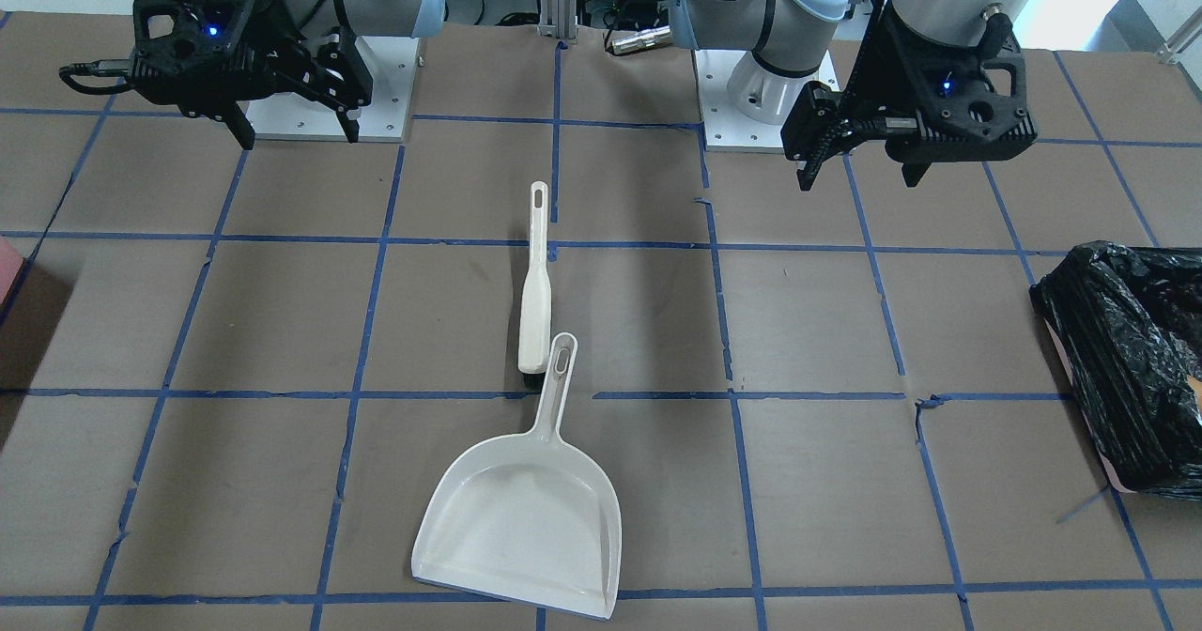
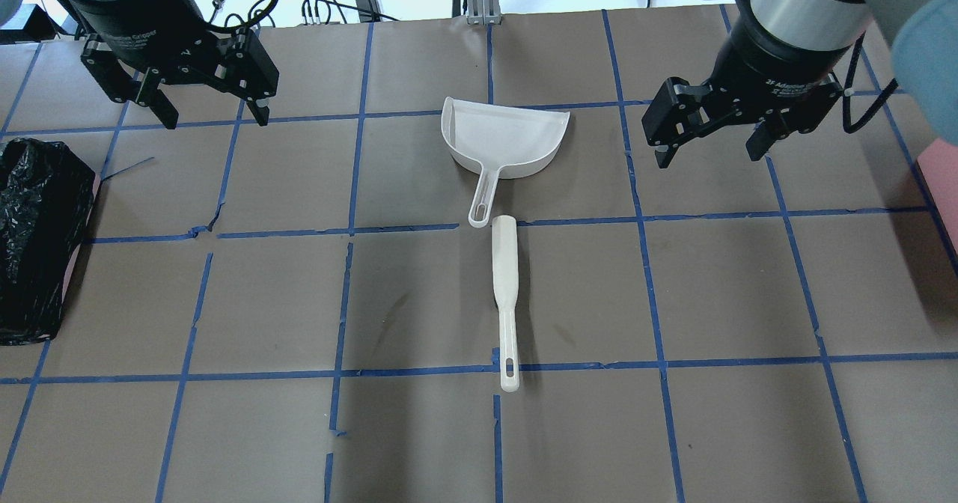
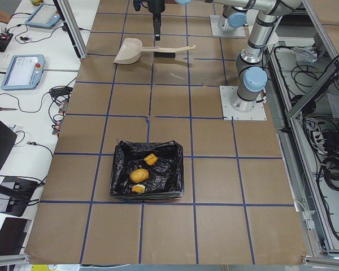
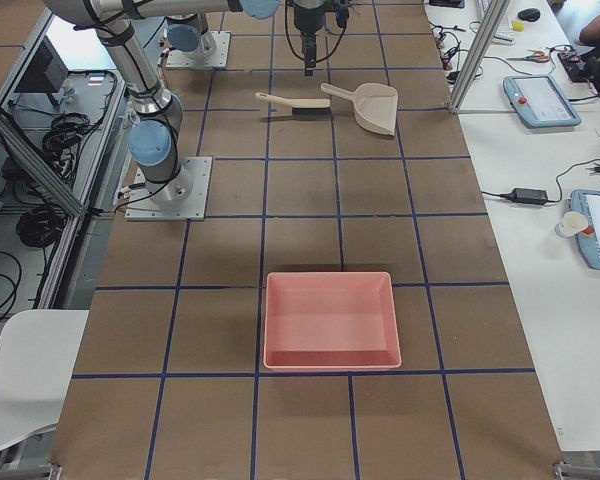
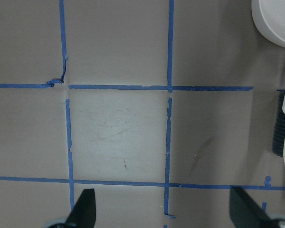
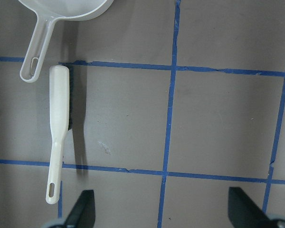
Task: Sweep and dump trash in nearest bin
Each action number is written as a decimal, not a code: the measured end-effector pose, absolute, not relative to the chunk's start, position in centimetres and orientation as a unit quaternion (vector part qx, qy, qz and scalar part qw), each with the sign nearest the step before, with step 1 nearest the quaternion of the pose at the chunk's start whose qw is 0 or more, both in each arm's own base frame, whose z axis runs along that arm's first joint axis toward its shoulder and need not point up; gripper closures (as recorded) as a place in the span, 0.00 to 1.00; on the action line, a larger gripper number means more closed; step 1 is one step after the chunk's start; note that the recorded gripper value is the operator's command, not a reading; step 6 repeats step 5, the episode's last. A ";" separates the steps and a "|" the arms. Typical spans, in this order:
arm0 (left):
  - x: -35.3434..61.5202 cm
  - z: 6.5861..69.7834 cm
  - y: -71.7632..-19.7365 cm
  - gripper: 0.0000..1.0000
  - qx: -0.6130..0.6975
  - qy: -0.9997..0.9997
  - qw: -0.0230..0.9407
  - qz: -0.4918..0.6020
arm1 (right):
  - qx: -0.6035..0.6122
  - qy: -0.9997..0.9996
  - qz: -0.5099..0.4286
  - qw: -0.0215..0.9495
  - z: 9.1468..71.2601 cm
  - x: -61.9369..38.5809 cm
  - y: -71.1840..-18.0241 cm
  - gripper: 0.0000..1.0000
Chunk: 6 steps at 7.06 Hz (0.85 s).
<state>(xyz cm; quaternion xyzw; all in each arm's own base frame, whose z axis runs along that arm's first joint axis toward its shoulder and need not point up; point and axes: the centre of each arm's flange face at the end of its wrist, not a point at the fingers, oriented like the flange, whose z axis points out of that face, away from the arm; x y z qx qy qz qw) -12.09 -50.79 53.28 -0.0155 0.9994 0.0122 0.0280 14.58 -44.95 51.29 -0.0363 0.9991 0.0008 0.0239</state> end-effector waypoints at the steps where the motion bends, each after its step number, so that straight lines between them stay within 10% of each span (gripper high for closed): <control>1: -12.1 53.3 -50.8 0.00 -0.015 0.999 0.028 0.012 | -0.036 0.999 0.001 0.024 51.3 14.6 -44.9 0.00; 6: -12.2 53.1 -50.8 0.00 -0.015 0.999 0.028 0.013 | -0.036 0.999 0.001 0.024 51.3 14.6 -44.9 0.00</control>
